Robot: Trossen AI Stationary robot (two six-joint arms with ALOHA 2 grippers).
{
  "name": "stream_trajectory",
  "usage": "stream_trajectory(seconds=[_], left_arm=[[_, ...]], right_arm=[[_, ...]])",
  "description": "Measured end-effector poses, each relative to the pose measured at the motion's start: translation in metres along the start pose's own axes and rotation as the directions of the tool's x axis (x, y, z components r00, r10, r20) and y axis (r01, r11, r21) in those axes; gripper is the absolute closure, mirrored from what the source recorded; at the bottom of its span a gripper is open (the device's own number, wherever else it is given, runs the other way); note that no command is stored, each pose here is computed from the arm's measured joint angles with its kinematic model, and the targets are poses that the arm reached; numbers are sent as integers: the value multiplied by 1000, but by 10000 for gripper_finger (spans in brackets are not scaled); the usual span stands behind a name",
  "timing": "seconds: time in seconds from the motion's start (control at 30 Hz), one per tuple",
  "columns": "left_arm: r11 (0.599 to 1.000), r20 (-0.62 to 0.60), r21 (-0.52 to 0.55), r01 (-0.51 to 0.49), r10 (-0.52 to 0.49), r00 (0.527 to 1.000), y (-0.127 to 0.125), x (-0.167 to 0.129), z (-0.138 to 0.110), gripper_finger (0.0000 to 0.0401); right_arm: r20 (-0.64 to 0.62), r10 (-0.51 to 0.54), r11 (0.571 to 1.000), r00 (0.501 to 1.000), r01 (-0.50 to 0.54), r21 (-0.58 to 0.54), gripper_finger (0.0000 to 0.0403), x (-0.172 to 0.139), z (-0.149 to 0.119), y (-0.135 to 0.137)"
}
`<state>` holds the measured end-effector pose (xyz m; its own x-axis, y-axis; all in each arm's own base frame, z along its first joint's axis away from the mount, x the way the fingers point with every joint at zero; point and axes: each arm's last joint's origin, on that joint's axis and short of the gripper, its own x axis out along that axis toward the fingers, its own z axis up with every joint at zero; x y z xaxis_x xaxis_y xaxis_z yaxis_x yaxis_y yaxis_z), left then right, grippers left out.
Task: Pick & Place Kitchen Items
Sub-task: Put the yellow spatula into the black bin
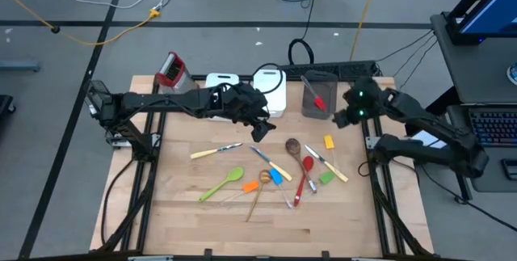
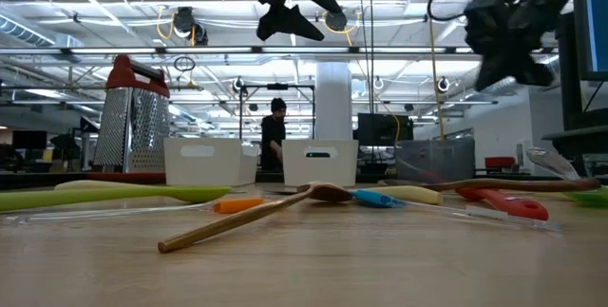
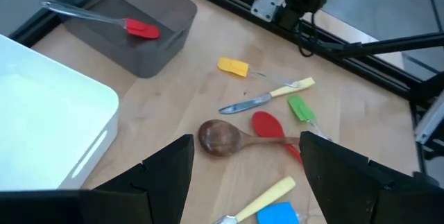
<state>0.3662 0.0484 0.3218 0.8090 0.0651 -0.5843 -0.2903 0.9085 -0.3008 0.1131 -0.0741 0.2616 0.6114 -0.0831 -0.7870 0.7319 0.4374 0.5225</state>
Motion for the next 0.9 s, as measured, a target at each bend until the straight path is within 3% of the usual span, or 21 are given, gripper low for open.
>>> stream_trajectory(seconds=[0.1,0.37,0.53,0.7,0.9], left_arm=[[1000,8,6,-21,21,1000,-2,0,-1,134],[996,34,81,-44,42,999,-10,0,-2,134],[993,25,100,-60,58,998,-4,3,-5,134],[998,29,41,-57,56,998,9,5,-29,135],[998,66,-34,-46,48,997,22,-19,-65,135]], right_arm=[[-67,-63,997,996,65,36,403,1,-11,0],[-132,-61,995,989,70,66,403,3,-20,5],[-192,-100,991,976,115,69,398,18,-30,-6],[-263,-118,988,958,139,66,388,37,-44,-19],[-323,-122,984,939,158,86,385,47,-54,-27]])
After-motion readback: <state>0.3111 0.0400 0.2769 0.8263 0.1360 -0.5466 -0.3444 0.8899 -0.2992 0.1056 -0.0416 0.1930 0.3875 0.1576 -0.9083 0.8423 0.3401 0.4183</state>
